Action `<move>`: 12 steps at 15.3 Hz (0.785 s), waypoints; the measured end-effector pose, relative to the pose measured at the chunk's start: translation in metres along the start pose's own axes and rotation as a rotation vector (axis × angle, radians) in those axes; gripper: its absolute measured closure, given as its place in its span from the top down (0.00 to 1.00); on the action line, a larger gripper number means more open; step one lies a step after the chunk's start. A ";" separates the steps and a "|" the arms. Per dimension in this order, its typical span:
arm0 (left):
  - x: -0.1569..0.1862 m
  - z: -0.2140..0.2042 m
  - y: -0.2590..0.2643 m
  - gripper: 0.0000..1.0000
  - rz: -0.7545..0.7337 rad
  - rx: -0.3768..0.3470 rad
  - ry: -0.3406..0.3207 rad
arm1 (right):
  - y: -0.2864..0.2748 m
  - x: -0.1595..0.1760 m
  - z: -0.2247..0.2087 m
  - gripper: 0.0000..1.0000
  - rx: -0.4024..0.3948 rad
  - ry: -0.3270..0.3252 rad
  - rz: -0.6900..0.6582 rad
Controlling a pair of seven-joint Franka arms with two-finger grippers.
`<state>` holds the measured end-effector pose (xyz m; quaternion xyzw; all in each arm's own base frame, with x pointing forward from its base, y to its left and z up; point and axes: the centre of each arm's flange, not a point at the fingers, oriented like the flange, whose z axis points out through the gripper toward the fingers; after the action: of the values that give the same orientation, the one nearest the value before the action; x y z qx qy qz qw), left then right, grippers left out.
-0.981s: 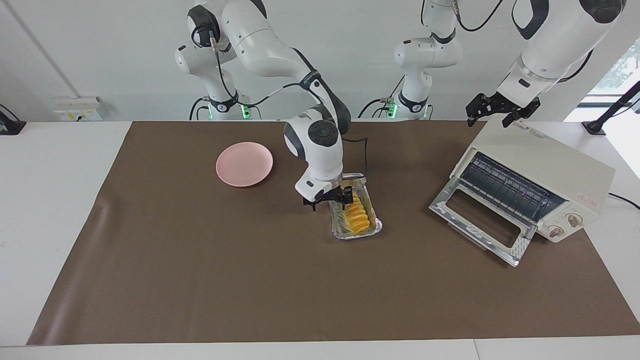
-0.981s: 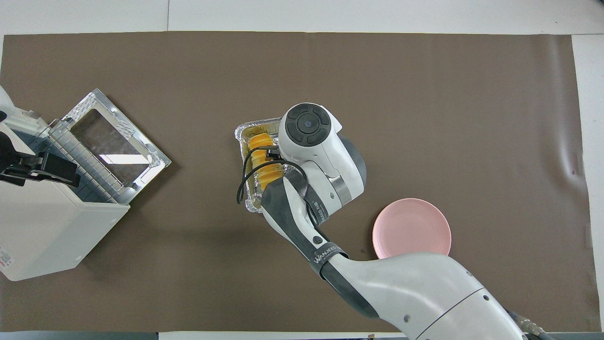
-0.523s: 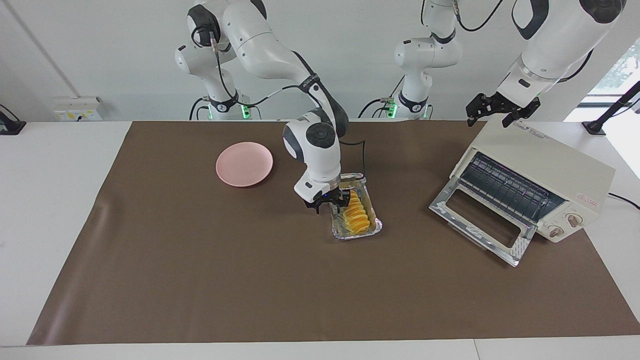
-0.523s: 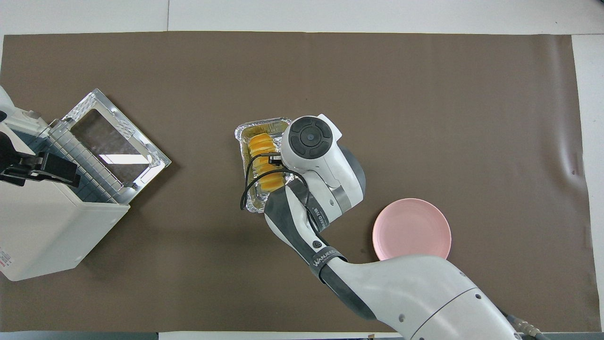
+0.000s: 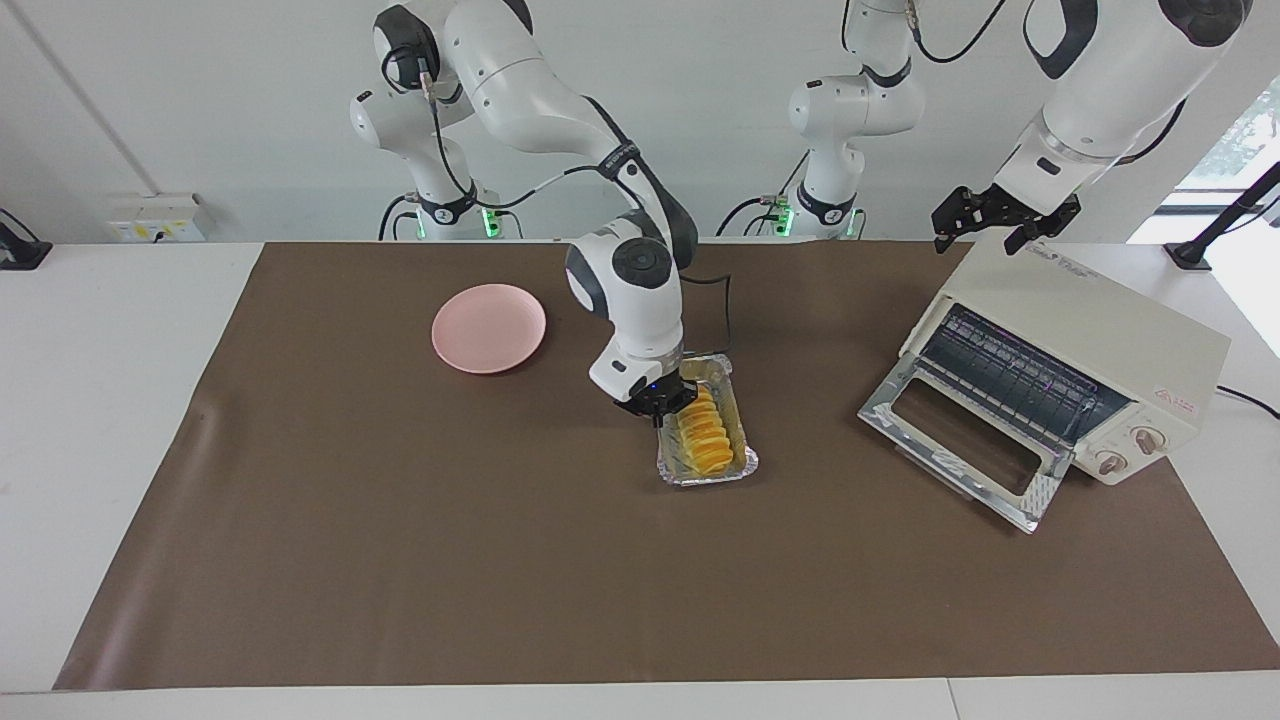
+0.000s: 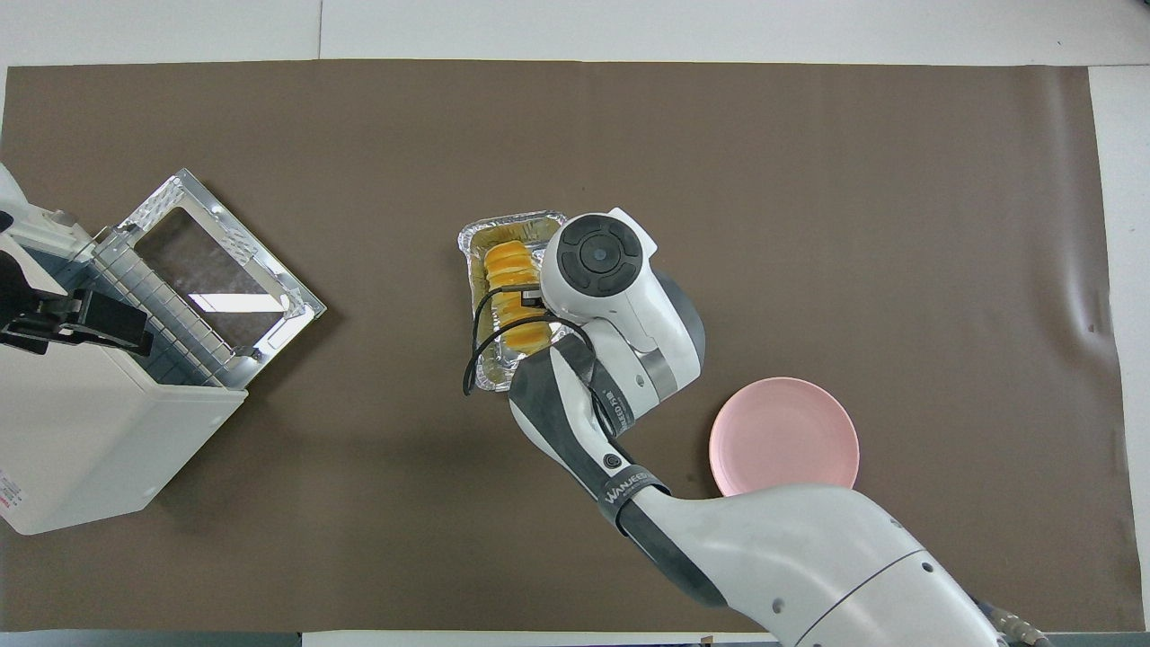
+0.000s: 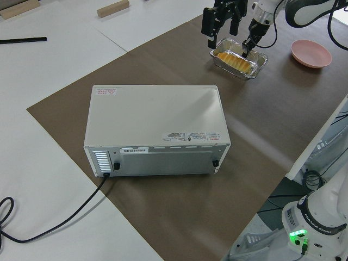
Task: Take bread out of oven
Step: 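Drag the foil tray toward the pink plate with the right gripper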
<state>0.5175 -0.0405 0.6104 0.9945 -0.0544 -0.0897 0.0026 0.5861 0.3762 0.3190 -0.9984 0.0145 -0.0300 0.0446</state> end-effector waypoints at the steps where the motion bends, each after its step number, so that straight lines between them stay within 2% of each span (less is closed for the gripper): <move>1: 0.000 0.000 0.000 1.00 0.000 0.000 0.000 | 0.014 0.010 -0.005 0.02 0.002 0.007 0.011; 5: 0.000 0.000 0.000 1.00 0.000 0.000 0.000 | 0.087 0.054 -0.026 0.02 0.005 0.039 0.075; 8: 0.000 0.000 0.000 1.00 0.000 0.000 0.000 | 0.169 0.084 -0.044 0.02 0.022 0.031 0.103; 12: 0.000 0.000 0.000 1.00 0.000 0.000 0.000 | 0.293 0.093 -0.048 0.02 0.058 -0.006 0.049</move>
<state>0.5175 -0.0405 0.6104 0.9945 -0.0544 -0.0897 0.0026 0.6680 0.0769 0.3459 -0.9962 0.0382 -0.0264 0.0742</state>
